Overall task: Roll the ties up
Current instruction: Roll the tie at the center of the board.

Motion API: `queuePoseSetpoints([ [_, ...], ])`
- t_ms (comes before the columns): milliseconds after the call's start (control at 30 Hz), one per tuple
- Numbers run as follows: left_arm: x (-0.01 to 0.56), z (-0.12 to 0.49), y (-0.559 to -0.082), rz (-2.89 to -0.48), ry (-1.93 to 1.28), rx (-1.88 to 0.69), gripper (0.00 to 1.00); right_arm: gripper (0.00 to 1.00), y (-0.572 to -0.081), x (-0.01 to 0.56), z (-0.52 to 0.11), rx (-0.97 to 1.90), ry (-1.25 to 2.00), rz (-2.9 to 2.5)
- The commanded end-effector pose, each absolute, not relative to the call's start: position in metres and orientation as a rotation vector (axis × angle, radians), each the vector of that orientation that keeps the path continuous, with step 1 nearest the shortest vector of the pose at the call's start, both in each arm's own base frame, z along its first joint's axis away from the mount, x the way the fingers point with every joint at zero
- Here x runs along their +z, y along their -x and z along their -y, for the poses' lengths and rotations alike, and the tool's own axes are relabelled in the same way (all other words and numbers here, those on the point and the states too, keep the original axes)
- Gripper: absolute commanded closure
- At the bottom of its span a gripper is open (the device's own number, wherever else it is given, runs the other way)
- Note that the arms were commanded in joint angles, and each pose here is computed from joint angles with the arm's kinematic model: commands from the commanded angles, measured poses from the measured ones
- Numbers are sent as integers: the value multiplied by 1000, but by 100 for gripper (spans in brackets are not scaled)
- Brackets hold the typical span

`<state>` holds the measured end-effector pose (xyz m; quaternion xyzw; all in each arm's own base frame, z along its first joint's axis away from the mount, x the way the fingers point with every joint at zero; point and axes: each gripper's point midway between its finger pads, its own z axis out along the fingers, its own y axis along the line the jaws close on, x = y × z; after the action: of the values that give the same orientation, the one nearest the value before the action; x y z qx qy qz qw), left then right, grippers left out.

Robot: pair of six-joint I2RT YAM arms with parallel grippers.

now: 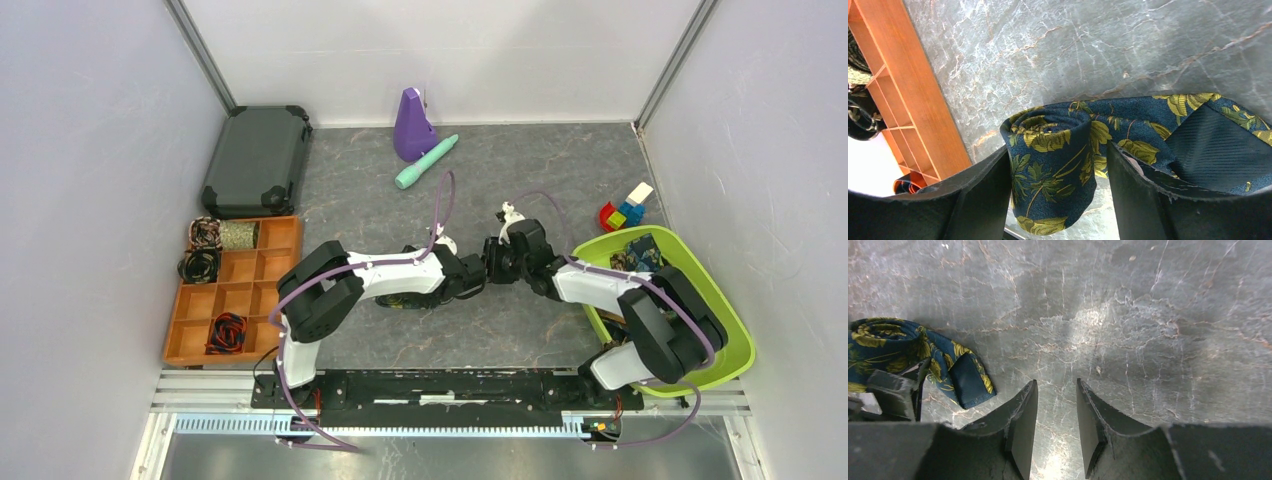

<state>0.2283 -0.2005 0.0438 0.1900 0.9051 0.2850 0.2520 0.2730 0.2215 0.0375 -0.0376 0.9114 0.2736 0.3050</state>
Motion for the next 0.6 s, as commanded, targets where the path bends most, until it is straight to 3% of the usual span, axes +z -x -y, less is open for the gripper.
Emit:
queuePoseSetpoints([
  [0, 56, 224, -228, -2477, -448, 637, 27, 60, -271, 37, -234, 804, 121, -2395],
  [567, 84, 238, -224, -2472, -417, 530, 22, 64, -256, 21, -255, 856, 174, -2432],
])
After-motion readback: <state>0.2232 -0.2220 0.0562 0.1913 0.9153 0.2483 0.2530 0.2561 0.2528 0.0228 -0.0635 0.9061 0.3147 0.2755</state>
